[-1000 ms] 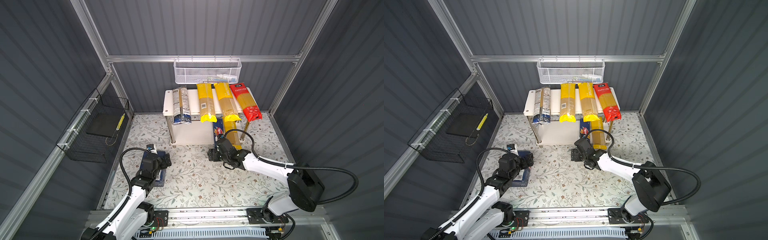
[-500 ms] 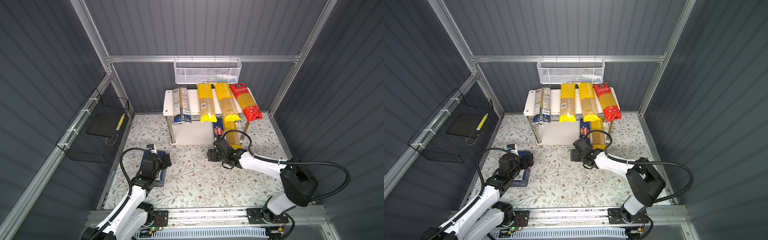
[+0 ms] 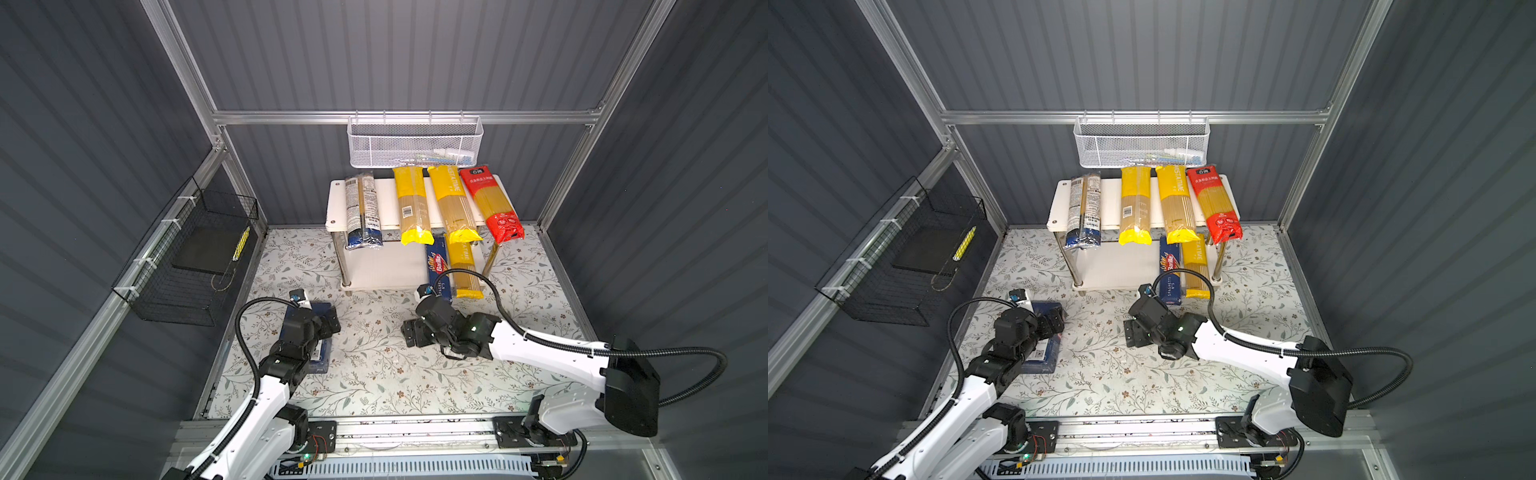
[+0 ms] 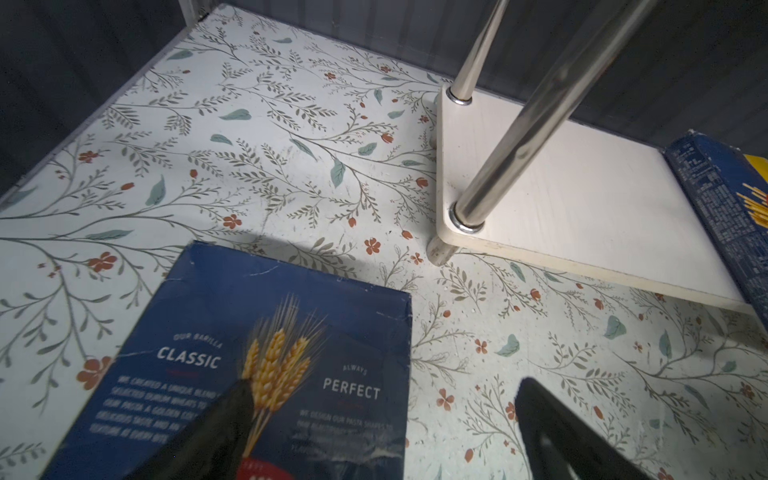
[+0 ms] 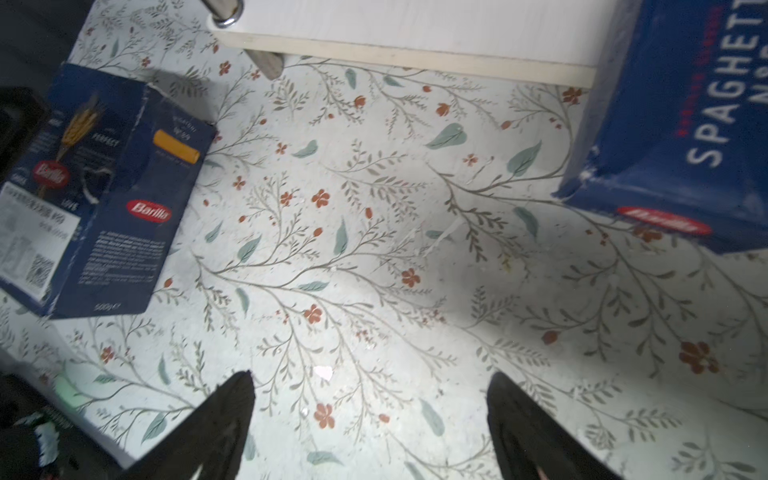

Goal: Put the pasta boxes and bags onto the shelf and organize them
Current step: 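Move the right gripper back toward the dark blue box while the left gripper lifts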

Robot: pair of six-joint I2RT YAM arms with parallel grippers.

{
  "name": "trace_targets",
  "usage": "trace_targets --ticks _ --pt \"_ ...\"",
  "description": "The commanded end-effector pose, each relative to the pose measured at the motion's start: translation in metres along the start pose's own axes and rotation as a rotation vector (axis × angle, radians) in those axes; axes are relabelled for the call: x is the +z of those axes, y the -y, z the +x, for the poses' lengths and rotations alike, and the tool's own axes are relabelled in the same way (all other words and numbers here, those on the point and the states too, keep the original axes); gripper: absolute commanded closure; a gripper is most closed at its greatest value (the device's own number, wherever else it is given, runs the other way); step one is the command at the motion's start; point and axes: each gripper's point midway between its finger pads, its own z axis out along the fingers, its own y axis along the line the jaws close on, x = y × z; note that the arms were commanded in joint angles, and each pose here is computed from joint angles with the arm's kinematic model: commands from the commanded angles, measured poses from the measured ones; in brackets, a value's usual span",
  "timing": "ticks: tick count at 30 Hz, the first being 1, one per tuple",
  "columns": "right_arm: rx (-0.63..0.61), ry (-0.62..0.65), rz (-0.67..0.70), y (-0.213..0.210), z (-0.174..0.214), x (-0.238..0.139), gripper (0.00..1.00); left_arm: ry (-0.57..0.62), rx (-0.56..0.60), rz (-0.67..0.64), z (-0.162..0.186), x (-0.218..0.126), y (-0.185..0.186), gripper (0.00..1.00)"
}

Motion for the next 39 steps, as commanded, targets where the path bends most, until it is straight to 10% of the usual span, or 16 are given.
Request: trace_targets --ticks 1,31,39 --pt "-0.011 -0.035 0.009 -0.006 0.006 -0.013 0.1 0.024 -0.054 -0.049 -0.024 -0.019 -0.004 0.01" --pt "-0.31 -0.037 -0.684 -0.13 -0.111 0.008 0.01 -0.364 -0.207 -0.296 -0.027 0.009 -0.049 0.01" --pt "-0.264 -0.12 -0.68 -0.126 -0.111 0.022 0.01 -0.38 -0.328 -0.32 -0.017 0.017 -0.069 0.01"
